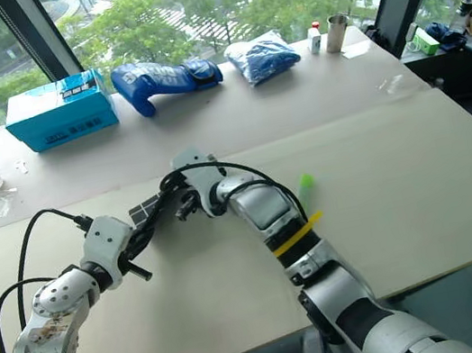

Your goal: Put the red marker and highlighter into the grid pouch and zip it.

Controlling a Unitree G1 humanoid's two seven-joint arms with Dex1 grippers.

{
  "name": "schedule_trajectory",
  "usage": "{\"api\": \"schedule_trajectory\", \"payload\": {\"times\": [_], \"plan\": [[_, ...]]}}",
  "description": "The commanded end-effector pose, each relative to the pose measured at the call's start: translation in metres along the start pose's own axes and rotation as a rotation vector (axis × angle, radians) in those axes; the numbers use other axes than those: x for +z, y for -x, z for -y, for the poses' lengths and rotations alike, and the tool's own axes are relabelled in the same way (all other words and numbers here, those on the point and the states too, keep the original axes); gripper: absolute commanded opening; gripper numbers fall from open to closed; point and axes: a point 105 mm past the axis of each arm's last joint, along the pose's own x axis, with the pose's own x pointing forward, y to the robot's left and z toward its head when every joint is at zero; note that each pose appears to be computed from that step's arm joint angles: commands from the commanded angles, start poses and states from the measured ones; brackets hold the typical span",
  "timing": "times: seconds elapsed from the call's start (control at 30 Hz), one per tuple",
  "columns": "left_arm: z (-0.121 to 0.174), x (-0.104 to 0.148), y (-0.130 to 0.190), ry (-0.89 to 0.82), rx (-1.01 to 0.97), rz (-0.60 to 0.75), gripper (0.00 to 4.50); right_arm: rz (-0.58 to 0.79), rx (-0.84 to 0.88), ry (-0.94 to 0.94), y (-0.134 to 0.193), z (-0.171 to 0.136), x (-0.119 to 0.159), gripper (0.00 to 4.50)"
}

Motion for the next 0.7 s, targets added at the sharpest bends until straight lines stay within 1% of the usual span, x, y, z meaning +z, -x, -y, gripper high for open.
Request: {"api": "schedule_trajectory", "payload": {"times": [0.03,0.13,0.33,0.4,0.47,0.6,0.63,0.7], "plan": [[0.0,0.009,0.0,-0.007,0.007,0.032,0.0,0.033,-0.036,0.006,-0.001,-0.001,0.018,0.01],[0.0,0.008,0.001,0.0,0.015,0.028,0.0,0.046,-0.109,0.0,-0.002,0.014,0.027,0.01],[0.002,0.006,0.002,0.006,0.017,0.027,0.0,0.047,-0.268,-0.018,0.003,0.05,0.028,0.01],[0.002,0.005,0.002,0.008,0.019,0.024,0.0,0.055,-0.264,-0.059,0.006,0.054,0.029,0.01],[0.001,0.005,0.002,0.008,0.02,0.021,0.0,0.058,-0.221,-0.075,0.006,0.047,0.031,0.01],[-0.001,0.006,0.0,0.005,0.02,0.021,0.0,0.049,-0.004,-0.056,0.001,-0.005,0.034,0.01],[-0.001,0.007,-0.001,0.005,0.02,0.022,0.0,0.049,0.035,-0.051,0.001,-0.014,0.035,0.01],[-0.003,0.008,-0.003,0.006,0.022,0.026,0.0,0.034,0.056,-0.042,-0.002,-0.023,0.032,0.01]]}}
